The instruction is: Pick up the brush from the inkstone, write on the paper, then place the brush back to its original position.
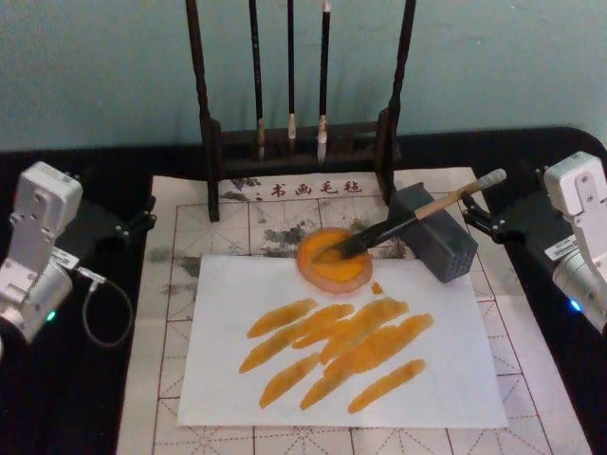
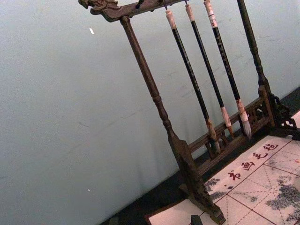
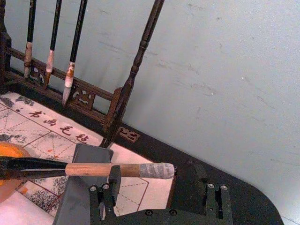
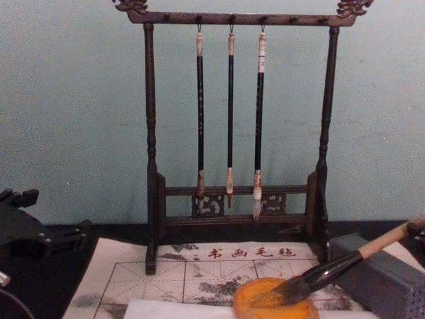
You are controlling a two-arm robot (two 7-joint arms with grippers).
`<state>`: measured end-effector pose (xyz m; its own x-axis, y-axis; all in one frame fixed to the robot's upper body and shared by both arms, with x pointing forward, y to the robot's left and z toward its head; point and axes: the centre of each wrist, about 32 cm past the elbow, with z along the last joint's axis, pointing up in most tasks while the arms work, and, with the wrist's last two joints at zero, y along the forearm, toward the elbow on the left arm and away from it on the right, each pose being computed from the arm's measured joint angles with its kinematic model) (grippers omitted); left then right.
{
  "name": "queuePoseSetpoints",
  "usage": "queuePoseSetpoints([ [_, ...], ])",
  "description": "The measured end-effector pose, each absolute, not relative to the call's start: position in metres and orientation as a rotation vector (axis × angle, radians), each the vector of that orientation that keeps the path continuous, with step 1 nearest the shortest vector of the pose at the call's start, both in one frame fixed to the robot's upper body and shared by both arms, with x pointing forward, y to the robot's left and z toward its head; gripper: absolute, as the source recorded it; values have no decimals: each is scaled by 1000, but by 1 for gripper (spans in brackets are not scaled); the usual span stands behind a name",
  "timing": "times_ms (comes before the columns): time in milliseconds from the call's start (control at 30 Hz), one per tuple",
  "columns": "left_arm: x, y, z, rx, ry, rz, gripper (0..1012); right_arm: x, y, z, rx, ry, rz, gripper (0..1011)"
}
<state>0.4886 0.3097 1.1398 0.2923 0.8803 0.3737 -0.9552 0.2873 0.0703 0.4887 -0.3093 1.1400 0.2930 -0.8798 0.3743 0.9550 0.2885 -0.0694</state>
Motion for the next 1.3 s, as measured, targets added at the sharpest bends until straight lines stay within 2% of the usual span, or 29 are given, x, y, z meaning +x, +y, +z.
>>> queuePoseSetpoints([
  [1300,489,310,1140,304,-285,1248,1001,489,-310,1140,-305,-285,-1248,1000],
])
